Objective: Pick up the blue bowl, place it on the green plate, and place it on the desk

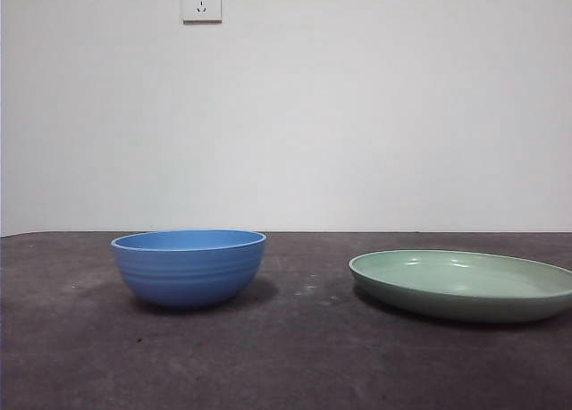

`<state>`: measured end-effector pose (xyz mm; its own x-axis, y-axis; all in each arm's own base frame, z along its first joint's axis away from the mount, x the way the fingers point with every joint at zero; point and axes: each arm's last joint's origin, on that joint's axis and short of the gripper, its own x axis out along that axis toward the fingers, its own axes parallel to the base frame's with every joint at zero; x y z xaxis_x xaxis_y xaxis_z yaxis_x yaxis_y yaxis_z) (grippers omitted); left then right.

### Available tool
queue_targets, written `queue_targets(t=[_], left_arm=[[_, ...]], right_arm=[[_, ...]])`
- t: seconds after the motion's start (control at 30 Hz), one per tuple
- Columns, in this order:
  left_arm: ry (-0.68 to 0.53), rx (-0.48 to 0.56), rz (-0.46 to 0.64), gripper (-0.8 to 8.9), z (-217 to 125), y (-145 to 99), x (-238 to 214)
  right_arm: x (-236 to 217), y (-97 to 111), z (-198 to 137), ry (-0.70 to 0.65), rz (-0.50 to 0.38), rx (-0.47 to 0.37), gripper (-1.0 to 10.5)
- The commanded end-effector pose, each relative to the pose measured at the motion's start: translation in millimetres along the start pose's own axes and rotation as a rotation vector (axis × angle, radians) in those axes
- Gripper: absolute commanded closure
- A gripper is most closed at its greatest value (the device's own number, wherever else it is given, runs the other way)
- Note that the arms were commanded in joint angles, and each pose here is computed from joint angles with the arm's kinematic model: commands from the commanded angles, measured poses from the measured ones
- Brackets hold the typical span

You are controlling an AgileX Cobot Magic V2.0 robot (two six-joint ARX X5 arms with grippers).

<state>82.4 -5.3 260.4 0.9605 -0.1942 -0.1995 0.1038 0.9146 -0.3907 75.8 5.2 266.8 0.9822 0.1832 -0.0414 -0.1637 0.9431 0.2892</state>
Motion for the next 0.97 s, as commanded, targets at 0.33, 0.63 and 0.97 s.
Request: queue_targets(t=[0.33,0.63,0.97], left_arm=[[0.330,0.137,-0.200,8.04,45,-22,21],[0.556,0.201,-0.330,8.04,58,-43,31],[0.636,0.229,-0.386,8.04,54,-51,30]], right_arm=[[26,16,50,0.384,0.146,-0.085,9.4],[42,23,63,0.665,0.264,-0.101,9.4],[39,32,56,0.770,0.341,-0.112,9.4]])
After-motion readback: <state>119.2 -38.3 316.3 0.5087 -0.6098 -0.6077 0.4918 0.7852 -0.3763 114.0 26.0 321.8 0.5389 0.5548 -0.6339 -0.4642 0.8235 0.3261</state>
